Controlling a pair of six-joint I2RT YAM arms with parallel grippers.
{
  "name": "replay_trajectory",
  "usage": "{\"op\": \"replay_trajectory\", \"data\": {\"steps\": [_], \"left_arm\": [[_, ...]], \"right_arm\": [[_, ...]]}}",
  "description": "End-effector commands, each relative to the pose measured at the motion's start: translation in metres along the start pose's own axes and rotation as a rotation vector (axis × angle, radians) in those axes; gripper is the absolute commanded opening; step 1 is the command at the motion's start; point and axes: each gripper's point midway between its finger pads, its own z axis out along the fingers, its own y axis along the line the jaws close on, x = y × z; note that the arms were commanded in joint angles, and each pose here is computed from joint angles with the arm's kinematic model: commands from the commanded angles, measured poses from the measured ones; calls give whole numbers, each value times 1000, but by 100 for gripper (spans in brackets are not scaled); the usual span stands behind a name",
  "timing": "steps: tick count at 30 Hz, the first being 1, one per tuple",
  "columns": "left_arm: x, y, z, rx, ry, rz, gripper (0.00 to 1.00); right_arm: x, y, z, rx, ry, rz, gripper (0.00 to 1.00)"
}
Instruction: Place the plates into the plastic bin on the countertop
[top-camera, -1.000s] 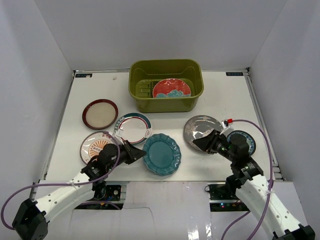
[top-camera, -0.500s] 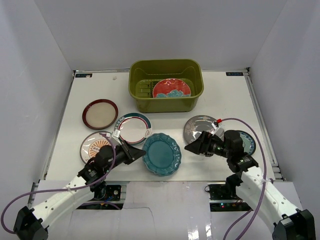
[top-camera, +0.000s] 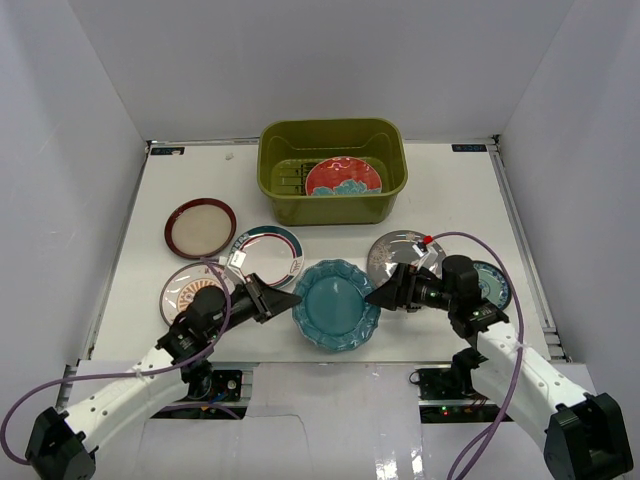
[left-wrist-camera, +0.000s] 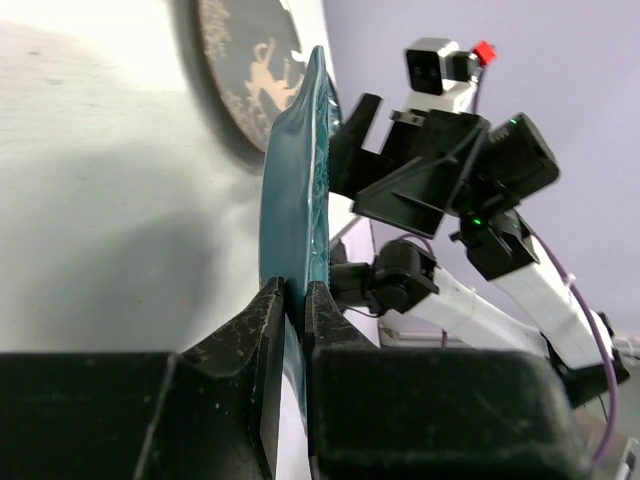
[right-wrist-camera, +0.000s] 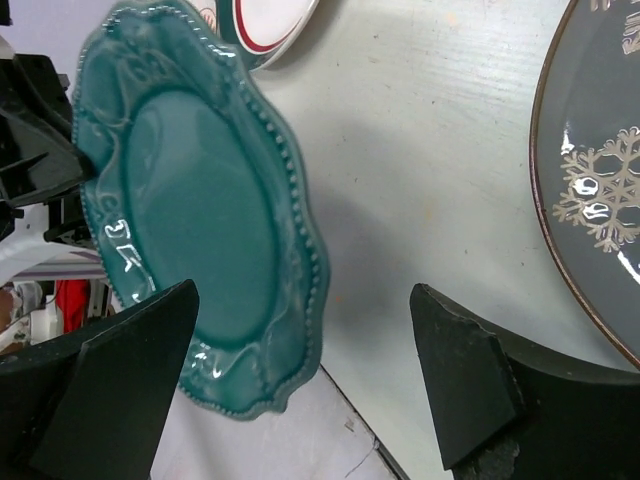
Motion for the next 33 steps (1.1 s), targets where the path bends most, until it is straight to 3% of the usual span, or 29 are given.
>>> {"op": "replay_trajectory", "data": {"steps": [1, 3, 6, 7, 9, 10, 11, 12, 14, 15, 16, 19, 22, 26, 33], "left_arm": [[-22, -102, -12, 343, -30, 42, 0], [-22, -109, -11, 371, -24, 48, 0], [-22, -115, -8, 382, -8, 64, 0], [-23, -117, -7, 386, -6, 68, 0], [-24, -116, -3, 370, -7, 89, 0], [-28, -122, -2, 371, -14, 103, 0], [-29, -114, 3, 329, -13, 124, 0], [-31, -115, 4, 315, -18, 144, 14], [-38, -114, 9, 257, -35, 217, 32], [-42, -113, 10, 202, -31, 237, 49], [-47, -112, 11, 169, -41, 267, 59], [-62, -83, 12, -31, -74, 361, 78], [-82, -72, 5, -161, -130, 439, 89], [-99, -61, -4, -263, -195, 506, 95], [-96, -31, -8, -356, -187, 521, 96]], "right_arm": [[-6, 8, 2, -46, -19, -59, 94], [-4, 11, 3, -65, -4, -47, 98], [-4, 25, 2, -148, 3, -24, 82], [-9, 33, 2, -187, -19, -39, 60], [-12, 42, 1, -220, -20, -27, 38], [-15, 45, 1, -225, -24, -12, 20], [-19, 47, 1, -226, -31, -12, 12], [-26, 54, -1, -235, -46, -24, 8], [-36, 61, -2, -236, -63, -26, 8], [-48, 73, -4, -252, -88, -47, 8], [-56, 79, -5, -256, -105, -54, 8], [-95, 111, -11, -282, -182, -107, 8], [-135, 131, -9, -278, -248, -131, 8], [-211, 174, -13, -297, -369, -183, 8], [-319, 153, 29, -214, -465, -166, 8]]}}
